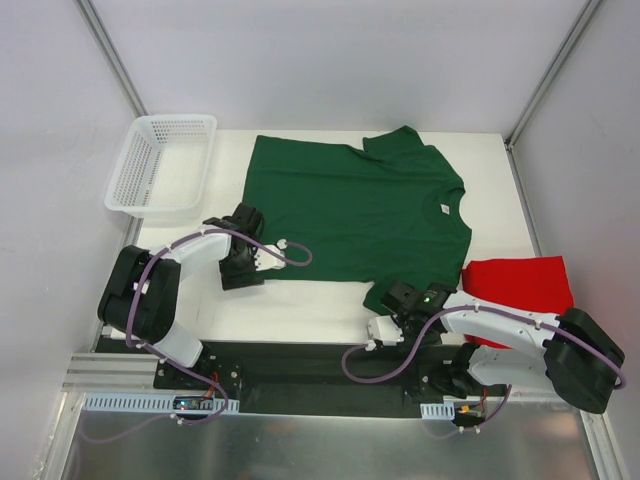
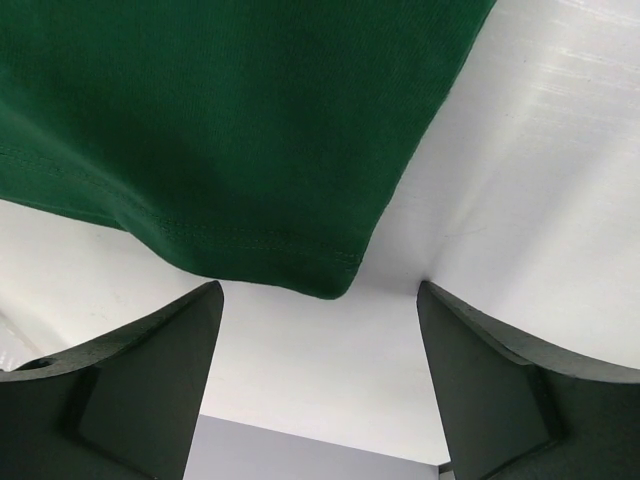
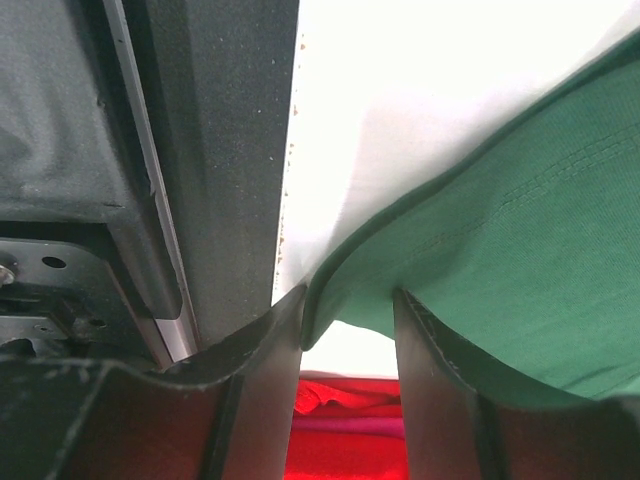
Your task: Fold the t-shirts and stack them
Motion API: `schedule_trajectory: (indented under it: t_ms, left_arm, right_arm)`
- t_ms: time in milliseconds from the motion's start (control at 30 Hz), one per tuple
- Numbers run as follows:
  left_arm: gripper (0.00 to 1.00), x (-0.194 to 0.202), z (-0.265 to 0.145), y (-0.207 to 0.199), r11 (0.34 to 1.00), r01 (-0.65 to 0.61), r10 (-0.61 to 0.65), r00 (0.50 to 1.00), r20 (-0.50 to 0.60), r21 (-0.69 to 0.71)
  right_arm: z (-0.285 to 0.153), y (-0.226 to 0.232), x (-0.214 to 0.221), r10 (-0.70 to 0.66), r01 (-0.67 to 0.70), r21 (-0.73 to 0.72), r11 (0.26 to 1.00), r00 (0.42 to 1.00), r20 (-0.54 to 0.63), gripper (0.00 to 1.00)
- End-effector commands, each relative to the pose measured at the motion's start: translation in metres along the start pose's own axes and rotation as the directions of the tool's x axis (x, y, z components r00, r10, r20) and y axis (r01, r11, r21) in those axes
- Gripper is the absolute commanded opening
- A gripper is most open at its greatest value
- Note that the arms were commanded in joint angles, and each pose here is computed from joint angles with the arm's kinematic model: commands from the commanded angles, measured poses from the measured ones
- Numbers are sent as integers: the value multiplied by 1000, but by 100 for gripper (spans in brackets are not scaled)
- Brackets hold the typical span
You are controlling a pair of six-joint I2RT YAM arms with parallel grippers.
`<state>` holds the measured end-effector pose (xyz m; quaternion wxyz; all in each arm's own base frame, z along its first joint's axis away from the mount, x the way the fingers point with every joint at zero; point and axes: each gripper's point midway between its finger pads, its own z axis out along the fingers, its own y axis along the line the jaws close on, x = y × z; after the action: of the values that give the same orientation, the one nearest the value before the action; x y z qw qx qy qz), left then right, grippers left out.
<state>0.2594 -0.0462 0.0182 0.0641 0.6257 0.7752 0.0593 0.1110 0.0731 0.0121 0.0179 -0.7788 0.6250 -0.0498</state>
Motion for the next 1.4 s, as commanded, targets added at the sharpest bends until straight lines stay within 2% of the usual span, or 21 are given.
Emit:
schedule_trajectory:
  t_ms: [0, 267, 467, 767, 867, 1033, 1133, 1167, 1300, 1367]
  left_arm:
    - [78, -10, -4, 16, 998, -4, 6, 1000, 30, -55]
    - [79, -26, -17, 20, 994, -31, 38, 997, 64, -103]
    - [78, -28, -11, 17, 996, -34, 38, 998, 50, -81]
    - [73, -21, 2, 8, 999, -29, 29, 1000, 9, -40]
    - [66, -20, 2, 8, 999, -23, 23, 1000, 4, -41]
    - [65, -17, 3, 8, 999, -13, 12, 1000, -14, -47]
    - [45, -16, 2, 9, 999, -5, 4, 1000, -16, -51]
    - [33, -16, 2, 8, 999, -3, 2, 1000, -16, -51]
    - [22, -16, 2, 8, 999, 1, -2, 1000, -17, -50]
    - [21, -16, 2, 8, 999, 1, -2, 1000, -17, -50]
  right_arm:
    - [-3, 8, 0, 9, -9, -29, 1000, 1000, 9, 43]
    - [-3, 8, 2, 9, -8, -32, 999, 1000, 2, 43]
    - [-3, 8, 2, 11, -11, -30, 999, 1000, -2, 43]
    - [-3, 8, 3, 13, -13, -34, 999, 1000, -2, 43]
    - [-2, 9, 2, 11, -11, -39, 999, 1000, -2, 43]
    - [-2, 10, 4, 13, -13, -43, 999, 1000, -8, 44]
    - [-3, 9, 3, 15, -15, -40, 999, 1000, -3, 43]
    - [-3, 9, 4, 14, -14, -39, 999, 1000, -6, 43]
    - [-3, 8, 4, 17, -17, -35, 999, 1000, -9, 43]
    - [-3, 6, 3, 21, -21, -25, 999, 1000, -4, 42]
